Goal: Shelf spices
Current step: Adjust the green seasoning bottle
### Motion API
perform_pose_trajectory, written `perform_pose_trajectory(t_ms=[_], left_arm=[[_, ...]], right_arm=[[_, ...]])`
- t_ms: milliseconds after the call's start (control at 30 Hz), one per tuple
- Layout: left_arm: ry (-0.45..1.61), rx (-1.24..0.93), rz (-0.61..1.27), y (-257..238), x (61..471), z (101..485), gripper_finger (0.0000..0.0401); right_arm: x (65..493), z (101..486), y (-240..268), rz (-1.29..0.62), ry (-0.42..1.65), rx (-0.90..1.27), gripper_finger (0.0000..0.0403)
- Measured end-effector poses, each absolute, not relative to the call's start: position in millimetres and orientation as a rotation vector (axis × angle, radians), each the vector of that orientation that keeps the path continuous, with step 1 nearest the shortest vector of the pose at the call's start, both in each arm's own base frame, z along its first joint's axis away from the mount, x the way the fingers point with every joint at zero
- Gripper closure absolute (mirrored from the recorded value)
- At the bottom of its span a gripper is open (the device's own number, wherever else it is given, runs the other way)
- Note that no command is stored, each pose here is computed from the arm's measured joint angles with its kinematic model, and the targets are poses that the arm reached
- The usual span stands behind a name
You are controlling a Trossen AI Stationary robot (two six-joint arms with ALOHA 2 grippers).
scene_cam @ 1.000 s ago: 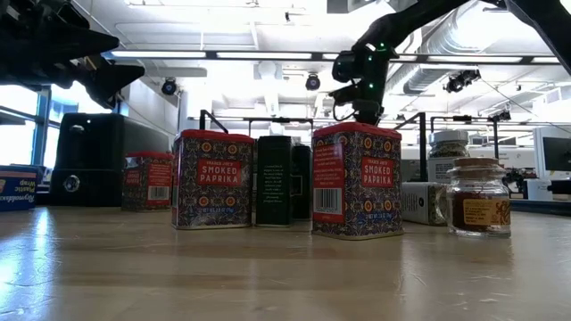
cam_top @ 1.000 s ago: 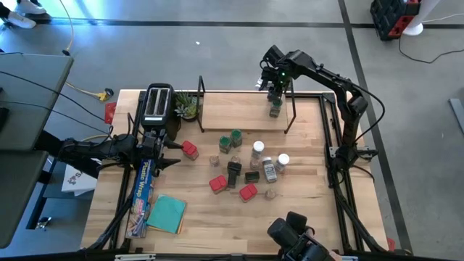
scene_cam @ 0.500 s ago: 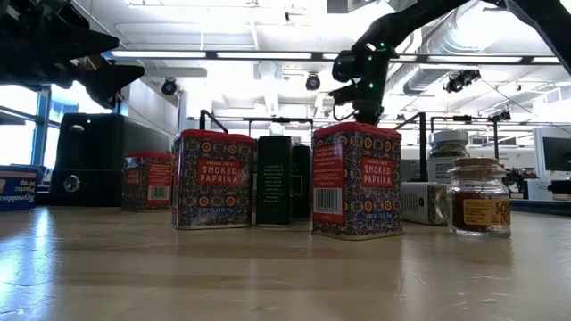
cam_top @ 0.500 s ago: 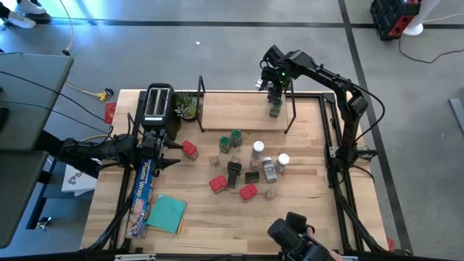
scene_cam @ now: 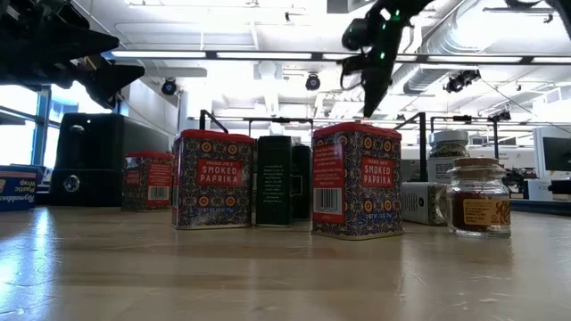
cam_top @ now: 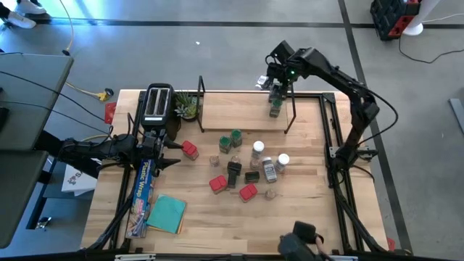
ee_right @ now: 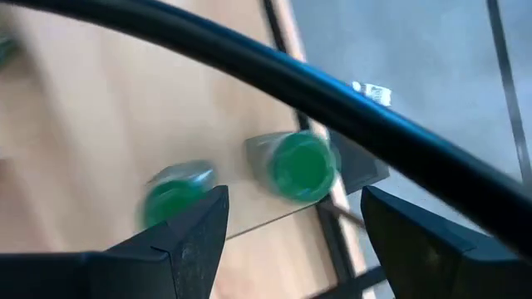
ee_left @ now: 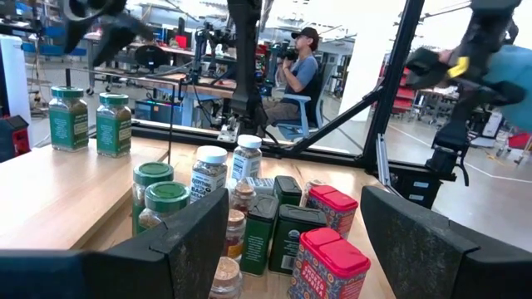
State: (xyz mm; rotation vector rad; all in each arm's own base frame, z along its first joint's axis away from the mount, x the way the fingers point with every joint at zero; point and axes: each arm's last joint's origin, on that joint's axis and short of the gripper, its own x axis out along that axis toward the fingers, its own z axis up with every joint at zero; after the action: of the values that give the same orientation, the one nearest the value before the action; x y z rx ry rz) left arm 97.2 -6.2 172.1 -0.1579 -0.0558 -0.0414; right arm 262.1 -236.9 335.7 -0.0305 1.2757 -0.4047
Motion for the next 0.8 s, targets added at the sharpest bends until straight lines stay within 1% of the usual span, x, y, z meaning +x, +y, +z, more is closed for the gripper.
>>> perform_pose_trajectory(t_ms=[100, 233, 533, 800], left_arm=[[-0.055, -0.158, -0.041, -6.1, 97.2, 172.0, 0.0133], [-0.056, -0.158, -0.041, -6.2, 97.2, 172.1, 0.0133], [-0.057, -0.158, -0.044, -6.2, 97.2, 172.2, 0.0133], [-0.056, -0.158, -0.043, -6.2, 97.2, 172.1, 0.0133]], right_arm=[[262.4, 342.3, -216.0, -0.330, 1.298, -0.015, 0.0134], [267.7, 337.4, -195.8, -0.228, 1.367, -0.020, 0.0134], [270.6, 302.5, -200.2, -0.270, 1.427, -0.053, 0.0134], [267.6, 286.8, -210.8, -0.298, 1.399, -0.034, 0.0134]])
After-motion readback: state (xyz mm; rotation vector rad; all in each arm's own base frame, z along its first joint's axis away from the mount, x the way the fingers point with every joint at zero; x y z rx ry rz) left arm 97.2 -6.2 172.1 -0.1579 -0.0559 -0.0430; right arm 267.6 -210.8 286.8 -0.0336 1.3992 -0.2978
